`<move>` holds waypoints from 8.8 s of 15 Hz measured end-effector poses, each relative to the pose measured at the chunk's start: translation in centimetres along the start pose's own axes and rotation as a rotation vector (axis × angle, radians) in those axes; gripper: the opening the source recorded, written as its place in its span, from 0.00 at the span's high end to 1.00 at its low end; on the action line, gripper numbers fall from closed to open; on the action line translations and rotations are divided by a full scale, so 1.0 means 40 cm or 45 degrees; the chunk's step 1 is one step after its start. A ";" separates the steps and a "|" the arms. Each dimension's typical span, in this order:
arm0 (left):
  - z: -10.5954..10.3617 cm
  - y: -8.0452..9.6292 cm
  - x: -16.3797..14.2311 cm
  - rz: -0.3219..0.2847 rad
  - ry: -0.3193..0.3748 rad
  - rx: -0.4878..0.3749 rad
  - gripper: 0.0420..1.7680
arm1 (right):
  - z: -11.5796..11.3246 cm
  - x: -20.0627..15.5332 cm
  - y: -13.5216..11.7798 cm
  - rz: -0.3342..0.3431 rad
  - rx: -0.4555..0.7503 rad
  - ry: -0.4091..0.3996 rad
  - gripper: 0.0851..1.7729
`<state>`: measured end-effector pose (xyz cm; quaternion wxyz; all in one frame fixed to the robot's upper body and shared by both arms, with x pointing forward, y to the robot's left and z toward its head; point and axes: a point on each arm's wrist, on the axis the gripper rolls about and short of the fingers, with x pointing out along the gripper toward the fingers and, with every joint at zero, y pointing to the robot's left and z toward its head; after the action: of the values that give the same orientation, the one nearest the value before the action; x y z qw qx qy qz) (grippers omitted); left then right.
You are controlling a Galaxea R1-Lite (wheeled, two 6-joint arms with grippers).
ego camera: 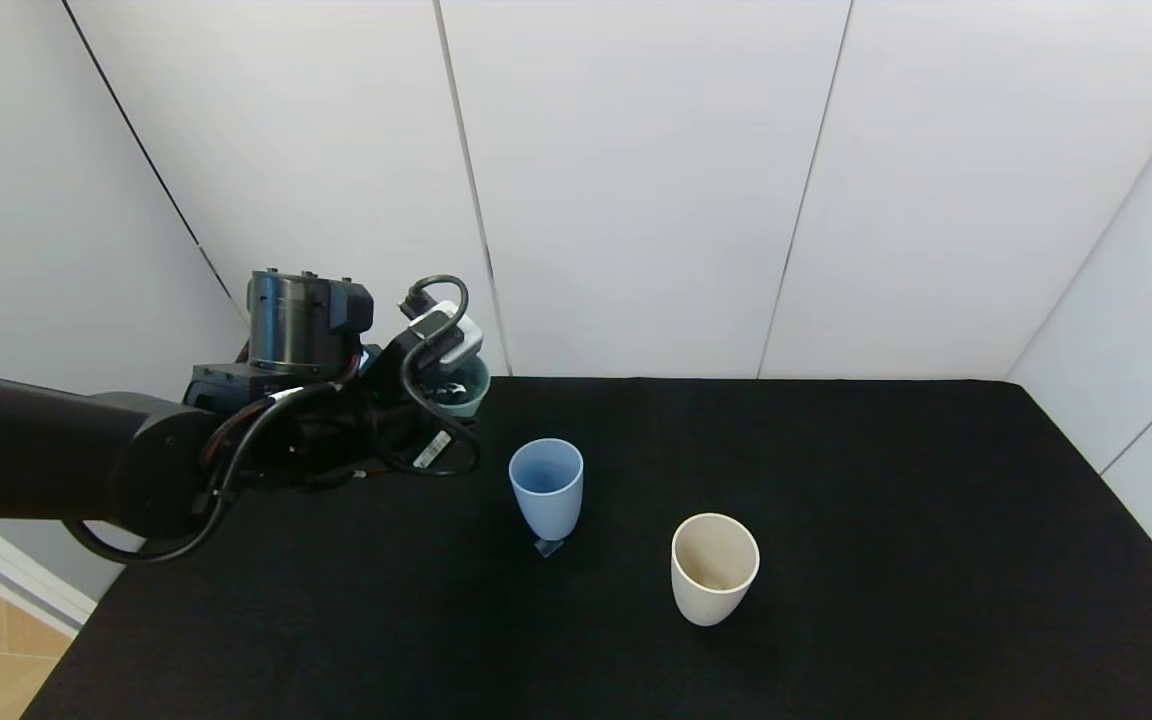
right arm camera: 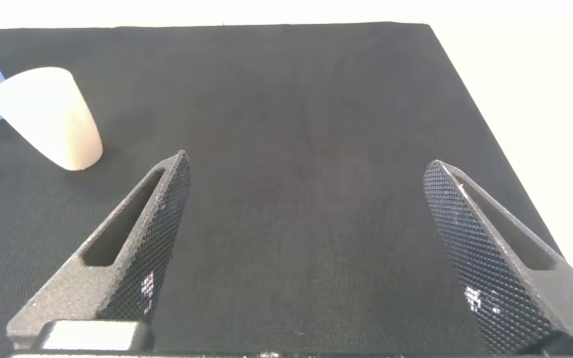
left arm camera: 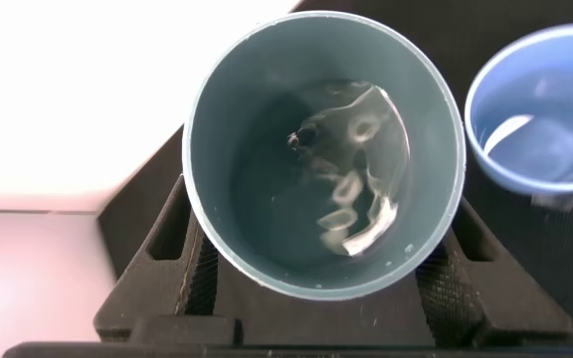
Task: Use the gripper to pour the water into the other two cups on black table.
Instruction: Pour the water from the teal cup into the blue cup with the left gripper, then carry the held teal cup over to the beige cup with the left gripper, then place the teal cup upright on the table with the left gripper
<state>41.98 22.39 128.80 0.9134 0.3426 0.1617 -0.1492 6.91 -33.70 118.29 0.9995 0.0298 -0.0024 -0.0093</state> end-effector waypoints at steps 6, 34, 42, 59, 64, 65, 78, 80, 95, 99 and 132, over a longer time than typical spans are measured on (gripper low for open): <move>0.038 -0.032 -0.002 0.041 0.086 0.159 0.37 | 0.000 0.000 0.000 0.000 0.000 0.000 0.04; 0.082 -0.137 0.021 0.224 0.315 0.660 0.37 | 0.000 0.000 0.000 0.000 0.000 0.000 0.04; 0.079 -0.137 0.008 0.220 0.266 0.452 0.37 | 0.000 0.000 0.000 0.000 0.000 0.000 0.04; 0.225 -0.287 -0.186 -0.175 -0.051 0.210 0.37 | 0.000 0.000 0.000 0.000 0.000 0.000 0.04; 0.260 -0.391 -0.165 -0.194 -0.006 0.323 0.37 | 0.000 0.000 0.000 0.001 0.000 0.000 0.04; 0.267 -0.409 -0.160 -0.199 0.012 0.350 0.37 | 0.000 0.000 0.000 0.000 0.000 0.000 0.04; 0.275 -0.489 -0.114 -0.074 0.221 0.764 0.37 | 0.000 0.000 0.000 0.000 0.000 0.000 0.04; 0.275 -0.492 -0.111 -0.076 0.223 0.804 0.37 | 0.000 0.000 0.000 0.000 0.000 0.000 0.04; 0.326 -0.480 -0.108 -0.025 0.295 1.085 0.37 | 0.000 0.000 0.000 0.001 -0.001 0.000 0.04; 0.330 -0.481 -0.110 -0.025 0.292 1.105 0.37 | 0.000 0.000 0.000 0.000 -0.001 -0.001 0.04; 0.093 -0.192 -0.239 -0.223 -0.056 -0.561 0.37 | 0.000 0.000 0.000 0.000 0.000 0.000 0.04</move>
<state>31.14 15.90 130.81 0.9530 0.1162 0.1994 -0.1962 6.91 -33.70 118.29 0.9995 0.0298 -0.0024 -0.0093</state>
